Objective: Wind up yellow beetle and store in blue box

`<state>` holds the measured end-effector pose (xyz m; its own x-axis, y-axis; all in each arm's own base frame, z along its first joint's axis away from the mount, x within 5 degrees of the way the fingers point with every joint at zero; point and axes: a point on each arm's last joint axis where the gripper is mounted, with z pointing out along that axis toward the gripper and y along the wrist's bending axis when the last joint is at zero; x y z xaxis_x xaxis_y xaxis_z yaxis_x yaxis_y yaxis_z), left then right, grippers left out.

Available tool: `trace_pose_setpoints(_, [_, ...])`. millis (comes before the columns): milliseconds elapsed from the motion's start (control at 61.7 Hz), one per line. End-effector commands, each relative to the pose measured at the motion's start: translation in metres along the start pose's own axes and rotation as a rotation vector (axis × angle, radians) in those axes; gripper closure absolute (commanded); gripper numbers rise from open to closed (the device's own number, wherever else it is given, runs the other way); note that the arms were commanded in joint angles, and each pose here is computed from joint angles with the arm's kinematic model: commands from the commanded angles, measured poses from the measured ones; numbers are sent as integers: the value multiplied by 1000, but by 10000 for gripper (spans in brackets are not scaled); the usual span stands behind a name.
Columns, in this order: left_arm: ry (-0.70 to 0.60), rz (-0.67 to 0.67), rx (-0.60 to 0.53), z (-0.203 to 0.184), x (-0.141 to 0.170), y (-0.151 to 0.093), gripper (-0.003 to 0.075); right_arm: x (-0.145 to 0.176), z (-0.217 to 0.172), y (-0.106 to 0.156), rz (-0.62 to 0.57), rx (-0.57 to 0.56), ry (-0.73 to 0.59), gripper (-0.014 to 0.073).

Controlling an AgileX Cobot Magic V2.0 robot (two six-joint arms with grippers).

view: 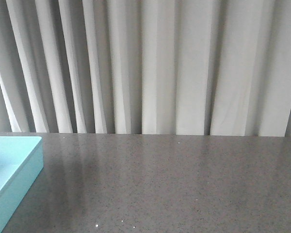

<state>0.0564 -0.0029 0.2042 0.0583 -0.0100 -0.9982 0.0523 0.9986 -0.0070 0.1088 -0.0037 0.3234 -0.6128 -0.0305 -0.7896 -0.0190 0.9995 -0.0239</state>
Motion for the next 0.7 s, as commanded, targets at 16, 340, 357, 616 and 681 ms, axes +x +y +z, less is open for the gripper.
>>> trace_pose_setpoints(16, [-85, -14, 1, -2, -9, 0, 726, -12, -5, -1, -3, 10, -79, 603])
trace_pose_setpoints(340, [-85, -14, 1, -2, -9, 0, 726, -12, -5, -1, -3, 10, -79, 603])
trace_pose_setpoints(357, [-85, -14, 1, -2, -9, 0, 726, -12, -5, -1, -3, 10, -79, 603])
trace_pose_setpoints(616, [-85, -14, 1, -2, -9, 0, 726, -6, -11, 1, -41, 16, -127, 603])
trace_pose_setpoints(681, [-85, -14, 1, -2, -9, 0, 726, 2, -17, -1, -61, 55, -220, 602])
